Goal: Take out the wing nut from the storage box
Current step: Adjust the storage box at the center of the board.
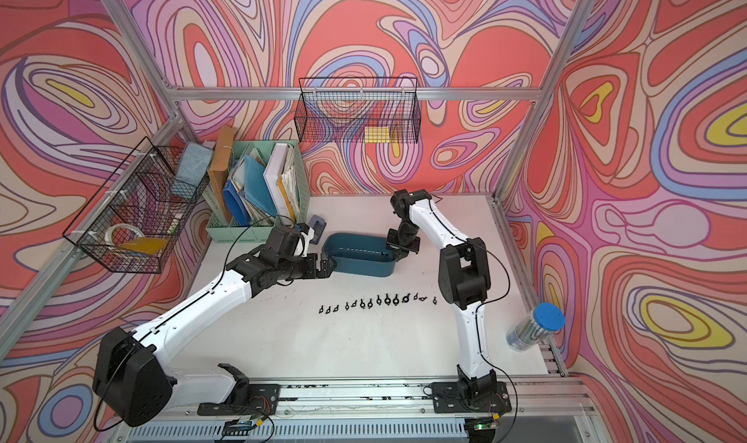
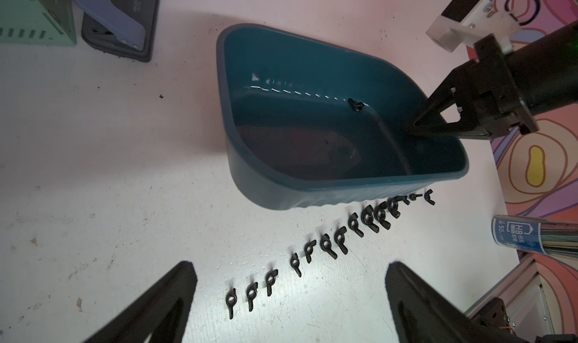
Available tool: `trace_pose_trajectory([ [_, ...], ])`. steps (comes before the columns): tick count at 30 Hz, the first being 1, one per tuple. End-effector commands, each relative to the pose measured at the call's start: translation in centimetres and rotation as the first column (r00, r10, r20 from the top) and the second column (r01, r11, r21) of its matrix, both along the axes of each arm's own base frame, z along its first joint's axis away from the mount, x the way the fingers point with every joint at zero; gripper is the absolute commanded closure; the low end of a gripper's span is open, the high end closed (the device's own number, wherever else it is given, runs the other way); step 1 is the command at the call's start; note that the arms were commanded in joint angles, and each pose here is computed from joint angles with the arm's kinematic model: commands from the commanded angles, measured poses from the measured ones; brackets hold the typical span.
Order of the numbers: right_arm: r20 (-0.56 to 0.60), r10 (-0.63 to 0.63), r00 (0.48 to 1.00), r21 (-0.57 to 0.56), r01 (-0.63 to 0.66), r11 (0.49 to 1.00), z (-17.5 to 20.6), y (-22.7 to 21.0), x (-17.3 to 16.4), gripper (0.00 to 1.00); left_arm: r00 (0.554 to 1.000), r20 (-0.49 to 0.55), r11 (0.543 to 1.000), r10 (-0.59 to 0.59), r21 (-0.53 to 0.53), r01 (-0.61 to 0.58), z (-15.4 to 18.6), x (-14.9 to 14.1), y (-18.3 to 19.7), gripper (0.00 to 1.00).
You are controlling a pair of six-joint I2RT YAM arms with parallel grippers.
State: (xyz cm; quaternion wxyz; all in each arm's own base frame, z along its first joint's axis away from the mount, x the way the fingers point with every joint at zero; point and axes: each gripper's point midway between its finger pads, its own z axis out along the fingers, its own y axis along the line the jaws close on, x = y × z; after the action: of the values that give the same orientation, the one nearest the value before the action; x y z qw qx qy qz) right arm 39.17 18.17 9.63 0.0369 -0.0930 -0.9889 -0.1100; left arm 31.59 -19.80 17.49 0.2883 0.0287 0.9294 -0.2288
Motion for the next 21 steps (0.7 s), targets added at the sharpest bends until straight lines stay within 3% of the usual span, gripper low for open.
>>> trace_pose_trajectory([
  [1,0.195,-0.011,0.981,-0.023,0.015,1.000,0.7,1.5,2.7,1.00,1.000,0.006,1.000,0.028,0.014,-0.028,0.8,0.5,0.6,0.01],
  [10,0.470,-0.032,0.882,-0.075,0.076,0.994,-0.4,3.6,6.2,1.00,0.999,-0.032,1.000,0.023,0.000,-0.023,1.6,1.4,-0.4,0.01],
  [19,0.523,-0.020,0.852,-0.069,0.066,0.995,-2.3,3.9,6.4,1.00,0.997,-0.074,1.000,0.008,-0.012,-0.009,1.0,2.6,-1.7,0.07],
  [21,0.519,-0.014,0.854,-0.062,0.053,0.997,-2.5,4.1,6.3,0.94,0.997,-0.080,1.000,0.000,-0.016,-0.001,0.7,2.8,-2.0,0.09],
])
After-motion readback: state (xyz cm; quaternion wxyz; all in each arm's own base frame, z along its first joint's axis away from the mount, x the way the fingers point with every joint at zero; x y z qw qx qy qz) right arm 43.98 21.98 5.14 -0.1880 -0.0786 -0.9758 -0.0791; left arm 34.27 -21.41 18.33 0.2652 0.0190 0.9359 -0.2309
